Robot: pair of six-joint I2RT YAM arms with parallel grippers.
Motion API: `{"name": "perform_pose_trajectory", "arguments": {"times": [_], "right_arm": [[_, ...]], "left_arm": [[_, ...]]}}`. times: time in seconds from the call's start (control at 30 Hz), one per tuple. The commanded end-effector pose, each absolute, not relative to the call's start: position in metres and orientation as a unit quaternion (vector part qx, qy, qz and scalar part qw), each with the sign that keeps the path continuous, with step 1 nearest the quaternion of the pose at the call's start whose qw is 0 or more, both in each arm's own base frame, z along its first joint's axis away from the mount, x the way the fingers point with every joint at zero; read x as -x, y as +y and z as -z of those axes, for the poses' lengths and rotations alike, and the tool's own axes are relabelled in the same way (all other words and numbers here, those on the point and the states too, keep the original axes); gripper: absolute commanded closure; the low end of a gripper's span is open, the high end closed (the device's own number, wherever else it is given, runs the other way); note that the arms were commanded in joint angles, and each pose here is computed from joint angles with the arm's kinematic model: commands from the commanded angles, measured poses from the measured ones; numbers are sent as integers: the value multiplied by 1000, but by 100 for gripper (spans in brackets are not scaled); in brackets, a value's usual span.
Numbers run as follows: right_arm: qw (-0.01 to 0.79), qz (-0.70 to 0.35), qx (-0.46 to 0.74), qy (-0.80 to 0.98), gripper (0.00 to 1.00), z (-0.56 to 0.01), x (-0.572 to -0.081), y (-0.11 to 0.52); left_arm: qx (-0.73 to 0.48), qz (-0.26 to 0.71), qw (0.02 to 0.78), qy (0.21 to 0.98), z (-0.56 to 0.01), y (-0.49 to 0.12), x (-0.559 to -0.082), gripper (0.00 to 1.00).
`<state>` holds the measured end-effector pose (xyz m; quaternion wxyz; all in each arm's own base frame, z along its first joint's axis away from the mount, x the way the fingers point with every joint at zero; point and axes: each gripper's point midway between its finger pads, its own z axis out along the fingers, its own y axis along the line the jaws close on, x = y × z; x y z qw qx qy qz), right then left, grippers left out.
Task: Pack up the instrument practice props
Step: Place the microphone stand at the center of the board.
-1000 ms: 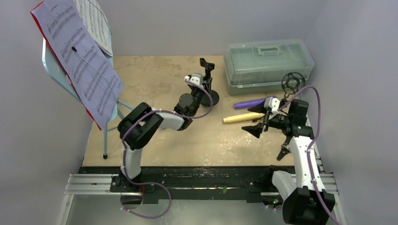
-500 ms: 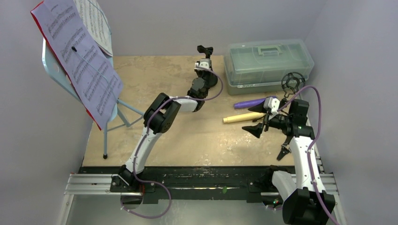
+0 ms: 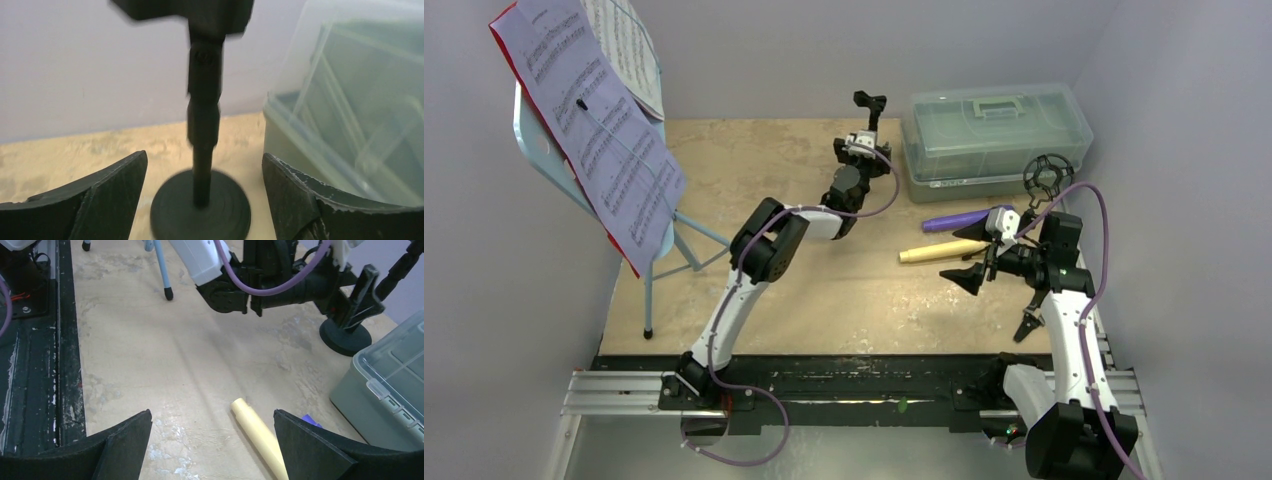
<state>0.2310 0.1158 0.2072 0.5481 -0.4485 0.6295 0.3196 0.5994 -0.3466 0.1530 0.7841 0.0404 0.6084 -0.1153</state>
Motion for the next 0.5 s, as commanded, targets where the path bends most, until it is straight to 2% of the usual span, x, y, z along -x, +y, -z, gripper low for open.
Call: {"name": "perform_pose_trajectory", "arguments": {"times": [0.0, 0.3, 0.47], "right_arm": [[565, -298, 462, 615, 5, -223, -234, 113], [567, -295, 463, 614, 5, -223, -234, 112], [568, -292, 463, 615, 5, -222, -235, 111]], "left_arm": [[-48, 140, 794, 590, -208, -332, -561, 14], [-144, 219, 708, 656, -205, -343, -442, 10], [-210, 243, 673, 667, -197, -356, -374, 10]]}}
